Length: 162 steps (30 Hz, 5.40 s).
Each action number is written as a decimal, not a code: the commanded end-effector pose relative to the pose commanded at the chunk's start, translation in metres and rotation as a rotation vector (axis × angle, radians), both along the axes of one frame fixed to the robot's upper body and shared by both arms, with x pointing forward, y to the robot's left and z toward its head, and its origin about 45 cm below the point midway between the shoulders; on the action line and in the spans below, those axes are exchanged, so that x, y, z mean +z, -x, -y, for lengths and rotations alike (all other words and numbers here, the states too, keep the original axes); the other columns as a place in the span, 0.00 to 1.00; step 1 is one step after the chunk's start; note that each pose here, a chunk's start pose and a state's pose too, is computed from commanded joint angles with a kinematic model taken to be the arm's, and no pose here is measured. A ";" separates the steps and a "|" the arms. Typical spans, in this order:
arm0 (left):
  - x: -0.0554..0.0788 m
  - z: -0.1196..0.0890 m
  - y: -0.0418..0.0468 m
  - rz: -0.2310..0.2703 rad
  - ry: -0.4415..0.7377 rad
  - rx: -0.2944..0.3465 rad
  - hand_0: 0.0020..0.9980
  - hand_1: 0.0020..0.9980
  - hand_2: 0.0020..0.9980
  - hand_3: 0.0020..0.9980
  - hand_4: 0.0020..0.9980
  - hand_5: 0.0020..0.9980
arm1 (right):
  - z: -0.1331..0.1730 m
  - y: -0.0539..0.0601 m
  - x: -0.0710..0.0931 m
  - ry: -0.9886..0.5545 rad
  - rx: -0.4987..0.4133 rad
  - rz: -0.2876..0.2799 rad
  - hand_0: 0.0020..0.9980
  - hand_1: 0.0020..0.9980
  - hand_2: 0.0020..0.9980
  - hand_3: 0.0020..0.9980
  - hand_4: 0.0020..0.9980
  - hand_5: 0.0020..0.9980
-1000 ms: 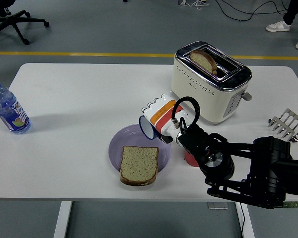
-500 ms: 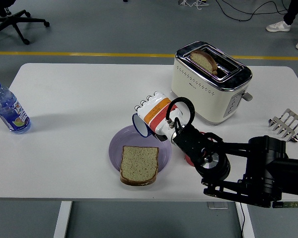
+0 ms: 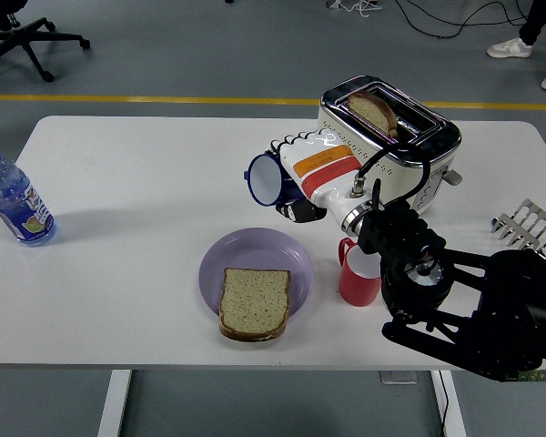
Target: Pick up the cup,pour liquid into bread,place the cup on the desk
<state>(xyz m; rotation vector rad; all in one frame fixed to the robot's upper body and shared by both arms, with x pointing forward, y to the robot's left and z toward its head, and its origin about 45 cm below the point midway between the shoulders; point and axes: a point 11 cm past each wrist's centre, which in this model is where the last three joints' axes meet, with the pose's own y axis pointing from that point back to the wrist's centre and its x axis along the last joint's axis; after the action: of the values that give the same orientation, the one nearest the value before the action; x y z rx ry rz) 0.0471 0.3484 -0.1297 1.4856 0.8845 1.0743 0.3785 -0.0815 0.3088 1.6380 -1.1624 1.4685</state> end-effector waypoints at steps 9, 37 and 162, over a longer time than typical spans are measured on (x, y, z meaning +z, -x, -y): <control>0.000 0.001 0.0007 0.000 0.001 0.000 0.68 0.74 0.76 0.65 0.41 1.00 | 0.072 -0.007 0.011 -0.474 -0.196 -0.242 0.14 0.13 0.33 0.44 0.63 0.11; -0.002 0.002 0.0095 -0.019 -0.001 -0.022 0.68 0.74 0.76 0.65 0.41 1.00 | 0.231 0.027 -0.063 -0.958 -0.488 -0.239 0.13 0.13 0.35 0.46 0.61 0.04; -0.001 0.002 0.0040 -0.012 0.000 -0.034 0.68 0.74 0.75 0.65 0.40 1.00 | 0.269 0.076 -0.213 -0.715 -0.591 -0.413 0.60 0.59 0.67 0.77 0.92 0.17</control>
<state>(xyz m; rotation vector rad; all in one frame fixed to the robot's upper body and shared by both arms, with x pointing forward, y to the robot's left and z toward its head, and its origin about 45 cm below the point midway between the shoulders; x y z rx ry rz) 0.0431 0.3466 -0.1306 1.5035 0.8647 1.0412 0.3028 -0.3505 0.0957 1.6877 -1.8227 0.3246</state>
